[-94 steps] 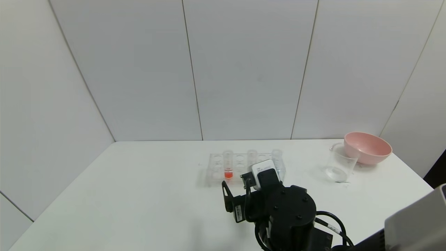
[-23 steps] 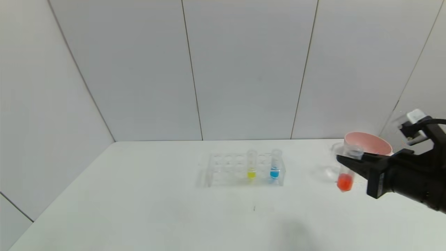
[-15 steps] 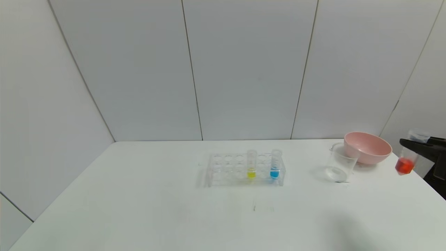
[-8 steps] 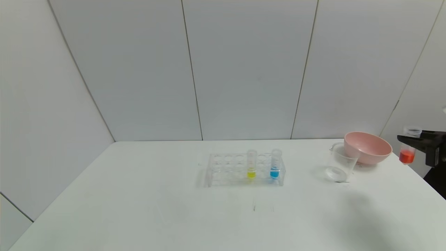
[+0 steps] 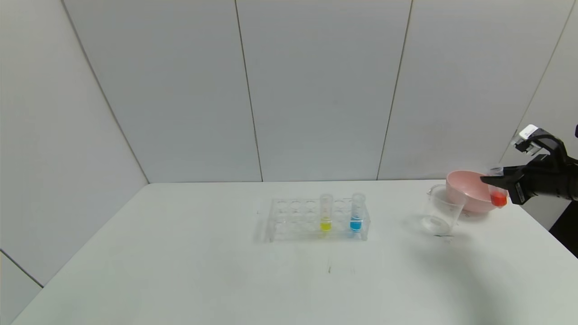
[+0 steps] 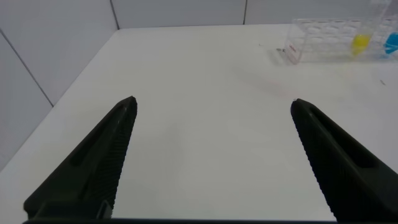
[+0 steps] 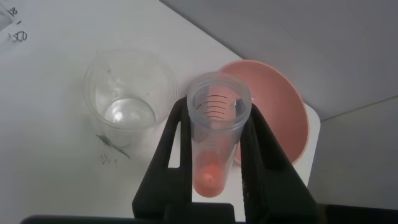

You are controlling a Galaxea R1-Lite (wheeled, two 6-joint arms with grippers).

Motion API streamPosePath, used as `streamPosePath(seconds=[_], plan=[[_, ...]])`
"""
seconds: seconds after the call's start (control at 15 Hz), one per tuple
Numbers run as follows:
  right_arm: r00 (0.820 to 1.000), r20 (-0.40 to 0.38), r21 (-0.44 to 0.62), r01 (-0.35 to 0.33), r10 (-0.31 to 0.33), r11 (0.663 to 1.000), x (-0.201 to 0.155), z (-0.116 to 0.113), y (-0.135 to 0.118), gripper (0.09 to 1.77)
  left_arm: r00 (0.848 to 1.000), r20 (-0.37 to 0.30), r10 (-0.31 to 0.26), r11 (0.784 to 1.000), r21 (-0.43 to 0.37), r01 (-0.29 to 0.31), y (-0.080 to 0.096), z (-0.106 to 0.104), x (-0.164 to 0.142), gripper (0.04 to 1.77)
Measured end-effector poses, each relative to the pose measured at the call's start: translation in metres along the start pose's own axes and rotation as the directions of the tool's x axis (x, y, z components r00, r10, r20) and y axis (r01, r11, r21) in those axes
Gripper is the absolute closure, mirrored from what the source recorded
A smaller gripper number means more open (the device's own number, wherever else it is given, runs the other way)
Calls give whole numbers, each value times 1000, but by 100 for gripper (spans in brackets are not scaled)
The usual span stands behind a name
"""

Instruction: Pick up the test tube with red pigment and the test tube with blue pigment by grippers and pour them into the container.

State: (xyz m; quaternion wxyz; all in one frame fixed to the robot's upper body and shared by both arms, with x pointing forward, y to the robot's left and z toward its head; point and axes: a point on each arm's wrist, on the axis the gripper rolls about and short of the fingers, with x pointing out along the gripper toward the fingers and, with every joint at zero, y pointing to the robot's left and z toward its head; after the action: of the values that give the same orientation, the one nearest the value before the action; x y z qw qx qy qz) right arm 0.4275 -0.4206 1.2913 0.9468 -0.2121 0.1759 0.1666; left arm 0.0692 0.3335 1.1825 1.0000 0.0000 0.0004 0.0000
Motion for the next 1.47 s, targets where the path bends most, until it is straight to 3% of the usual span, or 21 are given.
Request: streamPosePath(seconds=[0.4,0.53,0.73,0.93,1.13,1.47], plan=[[978,-205,-82,-48,30,995,2,32,-3,135,1000,0,0,1000,0,0,0,0,0,5],[964,-265,-184,-73,22,980,0,39,-3,135,1000,0,0,1000,0,0,0,0,0,5],[948,-314,-284,-142,48,948,-7,45,-5,135,1000,0,0,1000,0,0,0,0,0,5],[931,-355,-282,-194,85,940,-13,56,-5,135,1000,0,0,1000,0,0,0,0,0,5],[890,-450,-306,-225,68,925,-16,64,-4,135,1000,0,0,1000,0,0,0,0,0,5],[878,-475,-342,-248,61,907,4,71,2,135,1000,0,0,1000,0,0,0,0,0,5]])
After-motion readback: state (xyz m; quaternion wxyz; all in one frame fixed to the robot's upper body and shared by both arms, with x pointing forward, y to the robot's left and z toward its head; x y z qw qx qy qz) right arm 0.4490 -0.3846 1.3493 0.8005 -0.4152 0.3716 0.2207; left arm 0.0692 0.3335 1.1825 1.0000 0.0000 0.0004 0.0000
